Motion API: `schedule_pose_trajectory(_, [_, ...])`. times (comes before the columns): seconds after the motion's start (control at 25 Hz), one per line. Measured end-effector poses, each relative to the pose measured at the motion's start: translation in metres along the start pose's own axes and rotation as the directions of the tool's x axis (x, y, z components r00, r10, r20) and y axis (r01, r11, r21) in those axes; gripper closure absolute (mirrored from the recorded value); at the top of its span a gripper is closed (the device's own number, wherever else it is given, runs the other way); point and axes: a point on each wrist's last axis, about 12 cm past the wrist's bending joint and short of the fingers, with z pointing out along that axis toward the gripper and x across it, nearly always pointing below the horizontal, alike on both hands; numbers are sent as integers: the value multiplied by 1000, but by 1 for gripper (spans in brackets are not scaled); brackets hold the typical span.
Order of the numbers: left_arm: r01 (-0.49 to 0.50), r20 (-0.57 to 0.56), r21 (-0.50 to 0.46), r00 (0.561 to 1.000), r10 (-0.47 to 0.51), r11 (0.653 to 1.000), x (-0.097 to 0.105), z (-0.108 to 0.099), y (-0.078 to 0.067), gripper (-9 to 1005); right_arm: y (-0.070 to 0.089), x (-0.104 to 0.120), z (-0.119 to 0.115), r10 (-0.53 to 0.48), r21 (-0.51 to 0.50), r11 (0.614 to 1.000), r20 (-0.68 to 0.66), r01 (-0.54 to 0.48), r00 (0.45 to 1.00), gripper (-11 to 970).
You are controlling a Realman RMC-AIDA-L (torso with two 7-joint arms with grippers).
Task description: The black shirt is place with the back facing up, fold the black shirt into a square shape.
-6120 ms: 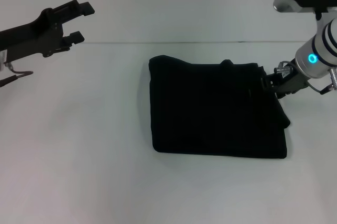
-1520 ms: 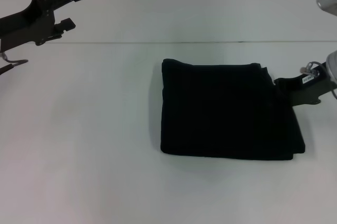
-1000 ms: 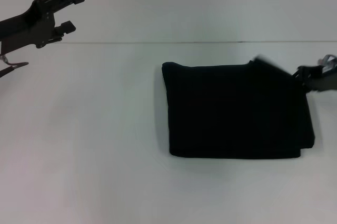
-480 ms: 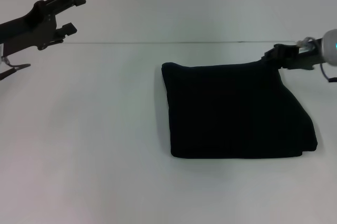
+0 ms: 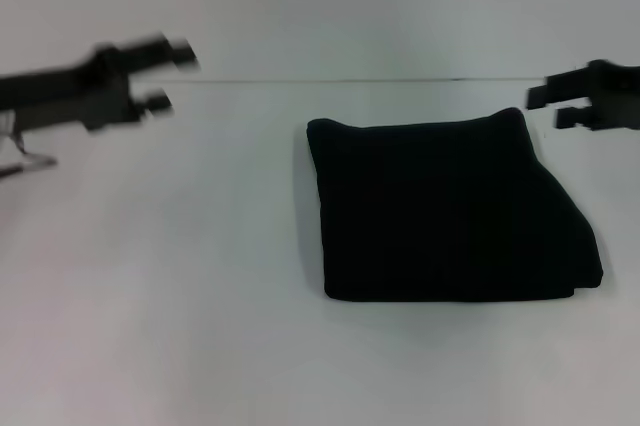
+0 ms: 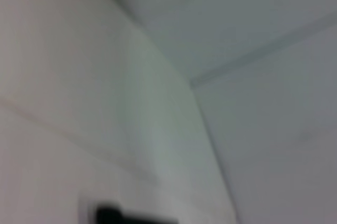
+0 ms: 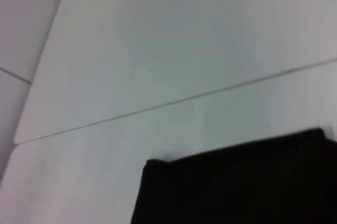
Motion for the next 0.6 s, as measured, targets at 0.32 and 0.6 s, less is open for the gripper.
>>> schedule_pose_trajectory(0.32, [87, -419, 52, 906, -57, 995, 44, 13, -14, 74, 2, -17, -19, 15, -23, 1000, 46, -13, 999, 277])
schedule_pose_trajectory(0.6, [-275, -301, 204, 895, 328, 939, 93, 46, -1, 77, 7, -26, -16, 2, -23, 1000, 103, 0, 995, 268])
